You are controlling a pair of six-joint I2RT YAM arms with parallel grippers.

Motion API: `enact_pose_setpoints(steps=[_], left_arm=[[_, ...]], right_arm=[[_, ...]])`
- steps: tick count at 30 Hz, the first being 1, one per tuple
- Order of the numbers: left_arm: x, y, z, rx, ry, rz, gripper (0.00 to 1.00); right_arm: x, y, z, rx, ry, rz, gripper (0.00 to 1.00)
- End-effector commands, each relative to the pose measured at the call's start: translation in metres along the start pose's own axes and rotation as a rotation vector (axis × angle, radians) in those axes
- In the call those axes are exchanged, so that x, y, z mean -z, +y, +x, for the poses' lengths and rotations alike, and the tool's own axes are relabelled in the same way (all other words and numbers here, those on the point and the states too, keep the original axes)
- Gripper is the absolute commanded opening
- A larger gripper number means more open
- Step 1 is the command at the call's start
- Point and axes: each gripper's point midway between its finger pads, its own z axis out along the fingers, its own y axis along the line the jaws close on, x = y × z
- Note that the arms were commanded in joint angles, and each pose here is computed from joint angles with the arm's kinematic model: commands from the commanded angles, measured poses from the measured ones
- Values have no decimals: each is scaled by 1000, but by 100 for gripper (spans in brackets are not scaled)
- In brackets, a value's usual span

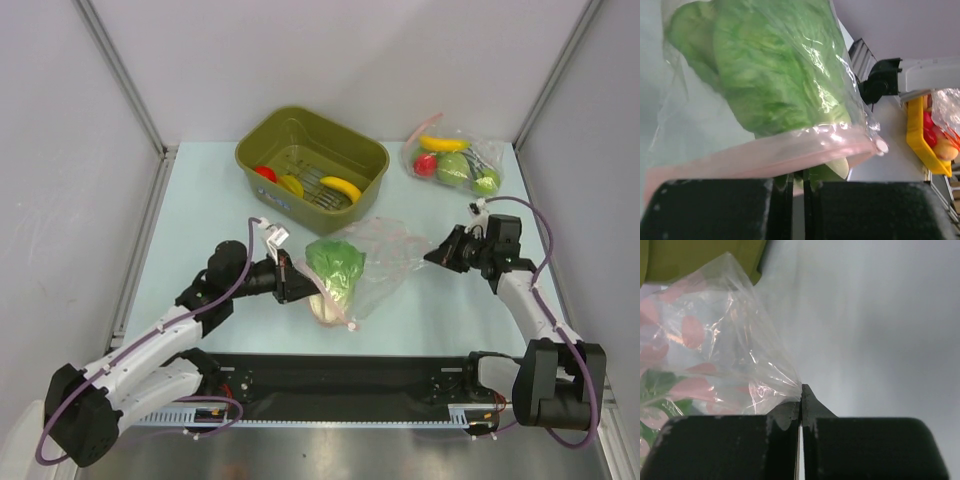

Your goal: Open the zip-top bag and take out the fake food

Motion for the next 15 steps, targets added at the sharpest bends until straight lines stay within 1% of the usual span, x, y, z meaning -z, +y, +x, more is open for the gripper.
enact_pose_setpoints(steps=[1,8,10,15], left_arm=[[10,-26,-1,-68,41,114,0],[16,-27,17,-68,98,140,0],[18,-26,28,-54,147,141,0],[22,-24,40,-50,206,143,0]], right_arm=[[8,-23,-36,41,-119,127,0],[11,-32,-39,25,-134,160,0],[13,-38,-40,19,-142,187,0],[18,-52,-43,-10,-158,232,0]])
